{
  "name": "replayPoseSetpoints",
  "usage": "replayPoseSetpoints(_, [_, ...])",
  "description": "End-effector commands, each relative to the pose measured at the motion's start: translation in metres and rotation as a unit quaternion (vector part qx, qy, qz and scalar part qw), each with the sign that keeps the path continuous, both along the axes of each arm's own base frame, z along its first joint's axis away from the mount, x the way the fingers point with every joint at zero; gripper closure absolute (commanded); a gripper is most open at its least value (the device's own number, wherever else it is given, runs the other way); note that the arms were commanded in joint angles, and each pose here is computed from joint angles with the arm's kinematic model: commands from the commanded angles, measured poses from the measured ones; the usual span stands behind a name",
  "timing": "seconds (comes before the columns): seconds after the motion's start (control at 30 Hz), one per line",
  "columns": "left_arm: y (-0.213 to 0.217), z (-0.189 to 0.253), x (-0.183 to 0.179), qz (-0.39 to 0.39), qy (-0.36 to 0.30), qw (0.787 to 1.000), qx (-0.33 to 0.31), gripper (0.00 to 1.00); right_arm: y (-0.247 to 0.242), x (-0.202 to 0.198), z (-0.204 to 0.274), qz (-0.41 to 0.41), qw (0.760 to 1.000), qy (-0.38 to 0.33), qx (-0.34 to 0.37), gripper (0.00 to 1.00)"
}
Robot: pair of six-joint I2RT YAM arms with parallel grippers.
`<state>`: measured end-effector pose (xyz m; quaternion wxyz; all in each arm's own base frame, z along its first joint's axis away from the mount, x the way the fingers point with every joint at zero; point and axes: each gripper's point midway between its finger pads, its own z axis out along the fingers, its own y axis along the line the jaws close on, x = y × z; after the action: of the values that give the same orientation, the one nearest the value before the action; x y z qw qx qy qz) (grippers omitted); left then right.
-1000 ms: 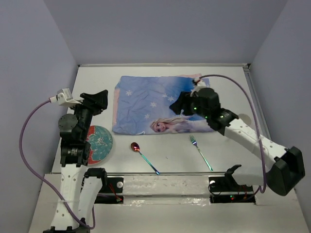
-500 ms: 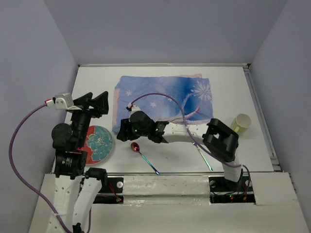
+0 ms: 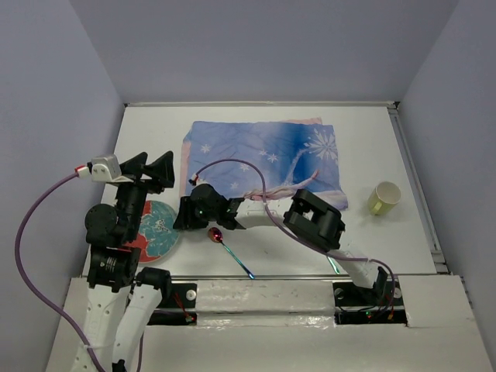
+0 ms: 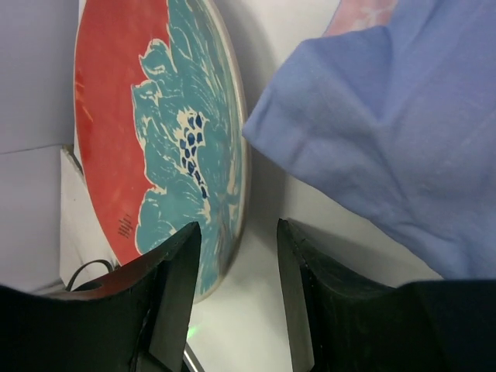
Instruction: Set the dinner table for one person
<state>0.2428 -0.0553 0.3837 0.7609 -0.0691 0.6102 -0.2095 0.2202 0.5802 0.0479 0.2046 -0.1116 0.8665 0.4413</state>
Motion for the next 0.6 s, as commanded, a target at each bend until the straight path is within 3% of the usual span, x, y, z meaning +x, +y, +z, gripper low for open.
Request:
replayPoseSetpoints(0.0, [0.003, 0.011, -0.003, 0.007, -0.029, 1.0, 0.004, 0.16, 0.024, -0.007, 0.014, 0.013, 0.999, 0.015, 0.041, 0.53])
replayPoseSetpoints(0.07, [0.003, 0.011, -0.003, 0.007, -0.03, 1.0, 0.003, 0.16, 0.029, -0.007, 0.008, 0.014, 0.998, 0.026, 0.048, 0.58])
replayPoseSetpoints(0.1, [0.003, 0.01, -0.003, 0.007, -0.029, 1.0, 0.004, 0.16, 0.032, -0.008, 0.008, 0.016, 0.998, 0.03, 0.052, 0.65])
replayPoseSetpoints(0.13, [0.003, 0.009, -0.003, 0.007, -0.028, 1.0, 0.003, 0.16, 0.034, -0.01, 0.007, 0.021, 0.997, 0.036, 0.057, 0.79])
replayPoseSetpoints(0.23, [0.008, 0.01, -0.003, 0.022, -0.029, 0.999, -0.003, 0.16, 0.041, -0.011, 0.013, 0.034, 0.996, 0.031, 0.075, 1.0])
replayPoseSetpoints(0.33, [0.015, 0.011, -0.004, 0.041, -0.031, 0.999, -0.007, 0.16, 0.039, -0.009, 0.03, 0.054, 0.995, -0.014, 0.08, 1.0])
replayPoseSetpoints(0.57, [0.073, 0.021, -0.013, 0.192, -0.025, 0.98, -0.041, 0.14, 0.027, 0.01, 0.13, 0.066, 0.98, -0.15, 0.114, 1.0])
